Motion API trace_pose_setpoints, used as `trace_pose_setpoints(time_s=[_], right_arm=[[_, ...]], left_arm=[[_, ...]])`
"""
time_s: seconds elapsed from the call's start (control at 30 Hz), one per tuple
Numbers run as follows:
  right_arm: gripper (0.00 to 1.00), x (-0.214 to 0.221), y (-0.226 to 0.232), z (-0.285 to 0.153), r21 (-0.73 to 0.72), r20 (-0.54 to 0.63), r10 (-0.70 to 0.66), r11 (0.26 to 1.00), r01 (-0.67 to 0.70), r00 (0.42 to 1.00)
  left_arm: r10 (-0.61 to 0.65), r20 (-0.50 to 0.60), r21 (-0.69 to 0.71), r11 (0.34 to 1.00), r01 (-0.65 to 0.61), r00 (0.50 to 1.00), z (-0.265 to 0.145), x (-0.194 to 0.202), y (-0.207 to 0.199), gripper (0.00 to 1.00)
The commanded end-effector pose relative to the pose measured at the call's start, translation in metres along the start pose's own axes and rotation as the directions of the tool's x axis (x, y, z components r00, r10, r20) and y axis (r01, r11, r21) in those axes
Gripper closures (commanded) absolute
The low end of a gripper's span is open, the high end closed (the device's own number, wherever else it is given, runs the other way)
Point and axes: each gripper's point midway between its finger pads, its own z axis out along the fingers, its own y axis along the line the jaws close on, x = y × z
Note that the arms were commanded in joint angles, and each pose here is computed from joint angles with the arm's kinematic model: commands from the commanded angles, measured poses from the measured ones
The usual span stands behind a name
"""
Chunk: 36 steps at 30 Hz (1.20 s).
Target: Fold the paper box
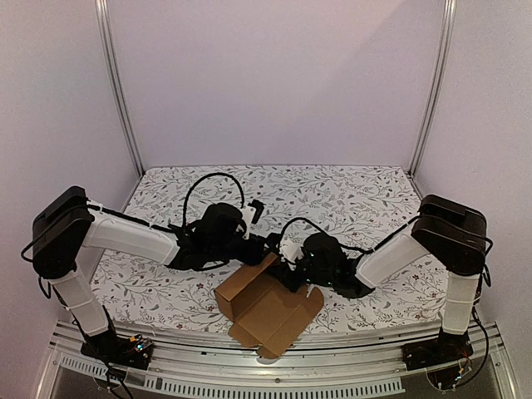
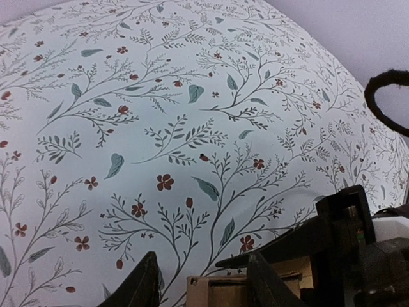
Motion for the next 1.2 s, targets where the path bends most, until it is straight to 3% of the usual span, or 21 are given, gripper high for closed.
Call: trace_pose_setpoints(time_s=[0.0,0.5,0.67,0.9,1.03,1.17], right_arm=[[0.7,-0.005,-0.012,0.011,0.075,0.052,0.032,0.997,-0.035,0.998],[0.77,-0.01,-0.016,0.019,0.094,0.094,0.05,0.994,-0.058,0.994],[1.0,-0.007,-0.013,0.021,0.078,0.087,0.052,0.995,-0.059,0.995],[1.0,-0.004,-0.011,0.02,0.07,0.086,0.054,0.996,-0.06,0.995],[0.75,-0.004,-0.013,0.018,0.079,0.087,0.059,0.995,-0.066,0.994],[0.66,0.0,-0.014,0.015,0.088,0.076,0.051,0.994,-0.057,0.996]], left_arm=[[0.019,-0.085,-0.021,1.0,-0.021,0.996,0.004,0.024,0.004,0.55],[0.021,-0.105,-0.021,1.0,-0.024,0.994,0.005,0.025,0.002,0.55],[0.026,-0.105,-0.025,0.999,-0.029,0.994,0.004,0.024,0.003,0.55],[0.023,-0.108,-0.024,0.999,-0.026,0.994,0.005,0.024,0.002,0.55],[0.023,-0.109,-0.026,0.999,-0.026,0.994,0.006,0.024,0.002,0.55],[0.023,-0.113,-0.026,0.999,-0.026,0.993,0.007,0.025,0.001,0.55]])
